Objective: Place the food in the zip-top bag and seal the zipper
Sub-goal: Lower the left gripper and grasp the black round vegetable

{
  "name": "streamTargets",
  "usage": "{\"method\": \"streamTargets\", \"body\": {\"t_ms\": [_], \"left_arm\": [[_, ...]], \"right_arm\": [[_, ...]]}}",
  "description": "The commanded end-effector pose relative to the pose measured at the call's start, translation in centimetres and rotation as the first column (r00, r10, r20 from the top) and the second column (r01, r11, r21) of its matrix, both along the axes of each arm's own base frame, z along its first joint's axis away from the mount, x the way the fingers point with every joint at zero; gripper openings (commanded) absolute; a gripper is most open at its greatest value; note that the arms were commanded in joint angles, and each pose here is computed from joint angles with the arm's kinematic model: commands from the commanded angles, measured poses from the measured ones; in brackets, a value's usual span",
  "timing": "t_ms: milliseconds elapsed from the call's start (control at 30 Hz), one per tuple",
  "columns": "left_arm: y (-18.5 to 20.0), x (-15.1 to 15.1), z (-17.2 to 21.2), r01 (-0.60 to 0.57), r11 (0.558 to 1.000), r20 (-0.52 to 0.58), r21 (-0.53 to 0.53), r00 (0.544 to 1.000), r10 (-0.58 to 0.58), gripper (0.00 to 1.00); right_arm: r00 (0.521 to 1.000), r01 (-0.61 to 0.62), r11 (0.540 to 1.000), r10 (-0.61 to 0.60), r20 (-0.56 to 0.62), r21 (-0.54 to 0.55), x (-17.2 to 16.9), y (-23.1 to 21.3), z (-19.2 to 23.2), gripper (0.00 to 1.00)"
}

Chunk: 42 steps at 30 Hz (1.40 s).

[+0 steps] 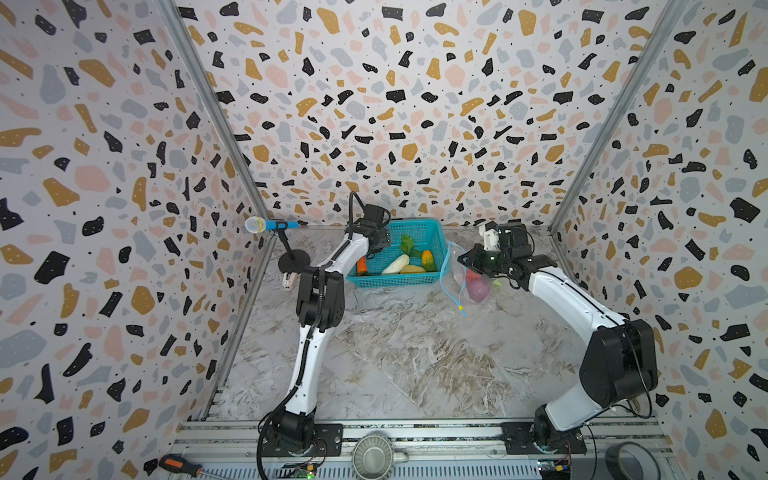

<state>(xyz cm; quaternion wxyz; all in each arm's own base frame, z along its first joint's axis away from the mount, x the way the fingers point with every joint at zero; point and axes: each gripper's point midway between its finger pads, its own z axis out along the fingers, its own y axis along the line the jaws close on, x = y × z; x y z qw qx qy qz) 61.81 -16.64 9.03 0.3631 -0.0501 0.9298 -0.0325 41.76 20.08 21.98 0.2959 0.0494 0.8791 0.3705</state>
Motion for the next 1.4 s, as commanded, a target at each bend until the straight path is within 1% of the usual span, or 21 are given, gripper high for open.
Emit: {"method": "streamTargets", "body": {"t_ms": [0,133,200,333,567,867,1000,1167,1367], "left_arm": [[0.8,0.6,-1.1,-0.026,1.000,0.012,0.010,1.000,0.026,0.80],[1.0,0.9,-1.7,-0.033,0.999,0.012,0.009,0.999,0.033,0.79],[1.0,1.1,-1.8,-0.032,0.999,0.015,0.003,0.999,0.032,0.76],[1.3,1.6,-2.1,-0.041,0.999,0.019,-0.003,0.999,0.041,0.74],[1.4,2.3,-1.9,-0.042,0.999,0.043,-0.008,0.998,0.042,0.74],[0.9,2.6,-2.6,-0.021,1.000,0.040,-0.012,0.999,0.022,0.74],[1.0,2.6,-2.3,-0.020,1.000,0.044,-0.006,0.999,0.020,0.67],[1.0,2.5,-1.4,-0.014,1.000,0.051,-0.007,0.999,0.014,0.63],[-0.6,1.5,-0.5,0.052,0.995,0.029,-0.081,0.998,-0.050,0.61]], "right_arm": [[0.999,-0.011,1.000,0.011,0.032,0.005,0.3,0.2,1.6,0.00],[1.000,-0.011,1.000,0.011,0.028,0.004,0.4,0.2,1.4,0.00],[1.000,-0.010,1.000,0.010,0.026,0.005,0.4,0.2,1.4,0.00],[1.000,-0.012,1.000,0.012,0.024,0.002,0.4,0.2,1.4,0.00],[1.000,-0.011,1.000,0.011,0.019,-0.001,0.4,0.2,1.2,0.00],[1.000,-0.010,1.000,0.010,0.022,-0.001,0.4,0.2,1.4,0.00],[1.000,-0.008,1.000,0.009,0.019,-0.003,0.4,0.1,1.3,0.00],[1.000,-0.008,1.000,0.008,0.022,-0.002,0.5,0.2,1.4,0.00],[1.000,-0.007,1.000,0.007,0.025,-0.002,0.7,0.2,1.5,0.00]]}}
